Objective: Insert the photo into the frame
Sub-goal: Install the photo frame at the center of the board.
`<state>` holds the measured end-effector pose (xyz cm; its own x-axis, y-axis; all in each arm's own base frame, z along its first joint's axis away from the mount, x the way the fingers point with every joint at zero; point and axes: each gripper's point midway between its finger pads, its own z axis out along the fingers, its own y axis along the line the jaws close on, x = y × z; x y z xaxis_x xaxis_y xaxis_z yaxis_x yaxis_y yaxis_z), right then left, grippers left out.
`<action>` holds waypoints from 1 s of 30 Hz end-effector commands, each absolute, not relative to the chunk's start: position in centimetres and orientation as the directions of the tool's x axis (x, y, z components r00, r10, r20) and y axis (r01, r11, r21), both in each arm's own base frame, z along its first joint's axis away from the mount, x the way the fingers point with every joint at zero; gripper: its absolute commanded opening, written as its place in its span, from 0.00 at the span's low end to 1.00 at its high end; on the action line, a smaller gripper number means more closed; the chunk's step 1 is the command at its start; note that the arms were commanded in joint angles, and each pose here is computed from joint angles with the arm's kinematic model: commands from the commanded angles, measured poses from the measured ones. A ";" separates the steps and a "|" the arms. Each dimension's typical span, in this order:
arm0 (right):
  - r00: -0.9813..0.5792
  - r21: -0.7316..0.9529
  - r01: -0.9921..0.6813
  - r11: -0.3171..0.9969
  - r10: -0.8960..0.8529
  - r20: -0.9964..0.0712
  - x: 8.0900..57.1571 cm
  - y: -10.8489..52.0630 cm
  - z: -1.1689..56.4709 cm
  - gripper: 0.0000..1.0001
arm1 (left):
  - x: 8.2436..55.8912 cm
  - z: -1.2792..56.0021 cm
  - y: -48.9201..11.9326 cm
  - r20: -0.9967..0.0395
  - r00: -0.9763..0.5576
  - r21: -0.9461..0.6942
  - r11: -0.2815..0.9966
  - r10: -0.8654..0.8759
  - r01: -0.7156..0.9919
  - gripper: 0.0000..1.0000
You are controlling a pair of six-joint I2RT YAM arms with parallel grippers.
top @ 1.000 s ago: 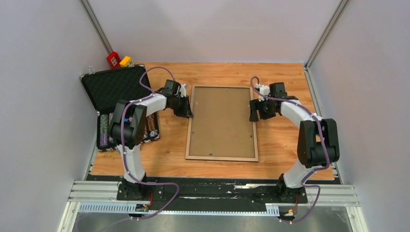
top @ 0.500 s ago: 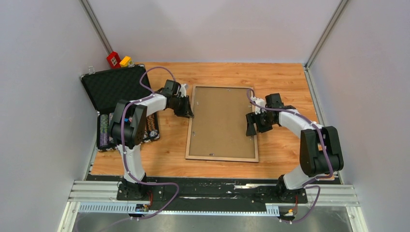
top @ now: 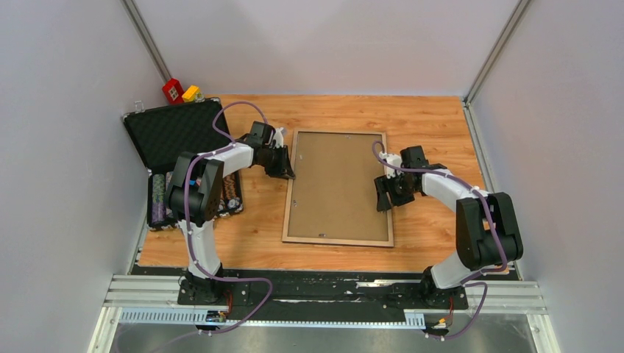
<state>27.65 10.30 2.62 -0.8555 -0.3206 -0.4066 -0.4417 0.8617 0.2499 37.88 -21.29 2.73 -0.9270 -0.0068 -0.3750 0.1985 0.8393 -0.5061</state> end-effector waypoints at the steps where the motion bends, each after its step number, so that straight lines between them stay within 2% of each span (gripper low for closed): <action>1: -0.823 0.184 -0.457 0.870 -0.335 -0.459 28.7 10.0 3.3 0.59 | 37.0 2.4 -22.0 -0.360 -0.933 -0.532 0.816 0.024 0.226 0.00; 22: -0.814 0.158 -0.477 0.865 -0.366 -0.452 29.0 9.8 2.8 0.35 | 37.0 2.0 -21.7 -0.341 -0.940 -0.544 0.813 0.012 0.208 0.00; 30: -0.783 0.149 -0.537 0.830 -0.424 -0.456 28.5 9.8 3.0 0.32 | 37.1 2.1 -21.5 -0.337 -0.941 -0.548 0.813 0.003 0.199 0.00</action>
<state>27.83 9.79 2.35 -0.8396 -0.3526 -0.4131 -0.4605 0.8655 0.1973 37.91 -21.20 2.77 -0.9291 -0.0117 -0.3698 0.1954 0.8331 -0.5175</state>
